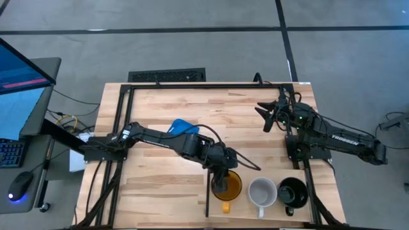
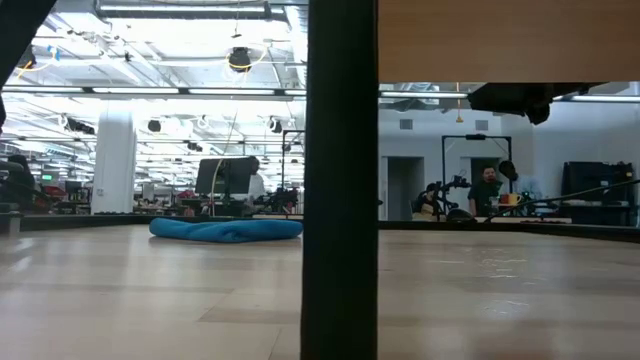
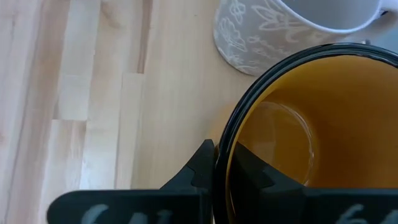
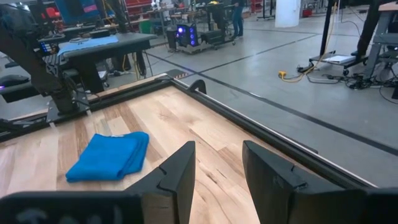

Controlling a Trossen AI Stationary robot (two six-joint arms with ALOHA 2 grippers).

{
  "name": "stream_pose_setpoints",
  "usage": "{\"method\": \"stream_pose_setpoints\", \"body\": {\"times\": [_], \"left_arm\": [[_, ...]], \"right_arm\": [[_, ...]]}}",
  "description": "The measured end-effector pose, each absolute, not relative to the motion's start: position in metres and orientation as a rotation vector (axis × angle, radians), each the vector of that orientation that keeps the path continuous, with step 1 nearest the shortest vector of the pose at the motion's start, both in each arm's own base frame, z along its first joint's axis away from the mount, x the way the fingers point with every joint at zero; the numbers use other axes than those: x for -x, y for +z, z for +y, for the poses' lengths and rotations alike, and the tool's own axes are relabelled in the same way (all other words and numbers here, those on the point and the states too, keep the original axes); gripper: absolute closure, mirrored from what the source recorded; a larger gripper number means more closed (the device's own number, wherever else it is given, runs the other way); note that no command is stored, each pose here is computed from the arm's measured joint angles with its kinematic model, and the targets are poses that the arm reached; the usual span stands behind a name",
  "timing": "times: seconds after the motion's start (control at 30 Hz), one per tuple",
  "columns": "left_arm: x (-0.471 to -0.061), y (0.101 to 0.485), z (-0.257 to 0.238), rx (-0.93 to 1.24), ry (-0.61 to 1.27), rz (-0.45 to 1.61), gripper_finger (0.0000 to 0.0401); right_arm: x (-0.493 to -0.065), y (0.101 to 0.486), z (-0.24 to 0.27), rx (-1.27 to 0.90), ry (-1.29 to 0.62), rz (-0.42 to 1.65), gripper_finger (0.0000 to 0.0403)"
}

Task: Stack small to large cups/mugs on shelf
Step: Put the yellow mug on the shelf

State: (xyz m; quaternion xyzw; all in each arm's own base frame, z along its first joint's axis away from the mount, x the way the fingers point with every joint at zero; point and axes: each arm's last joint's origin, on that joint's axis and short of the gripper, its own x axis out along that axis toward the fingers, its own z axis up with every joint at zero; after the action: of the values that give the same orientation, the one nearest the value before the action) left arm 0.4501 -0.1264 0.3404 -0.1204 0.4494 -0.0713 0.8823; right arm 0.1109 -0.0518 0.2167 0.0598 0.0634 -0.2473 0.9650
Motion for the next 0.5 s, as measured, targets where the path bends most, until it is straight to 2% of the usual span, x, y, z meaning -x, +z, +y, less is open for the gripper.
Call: {"method": "stream_pose_setpoints", "body": {"times": [0.5], "left_arm": [[-0.4478,0.3384,-0.1257,0.253,-0.148,0.97,0.0385]], "right_arm": [[-0.1109,0.2167,-0.0518,-0.121,-0.5,0.128,0.0248]]}}
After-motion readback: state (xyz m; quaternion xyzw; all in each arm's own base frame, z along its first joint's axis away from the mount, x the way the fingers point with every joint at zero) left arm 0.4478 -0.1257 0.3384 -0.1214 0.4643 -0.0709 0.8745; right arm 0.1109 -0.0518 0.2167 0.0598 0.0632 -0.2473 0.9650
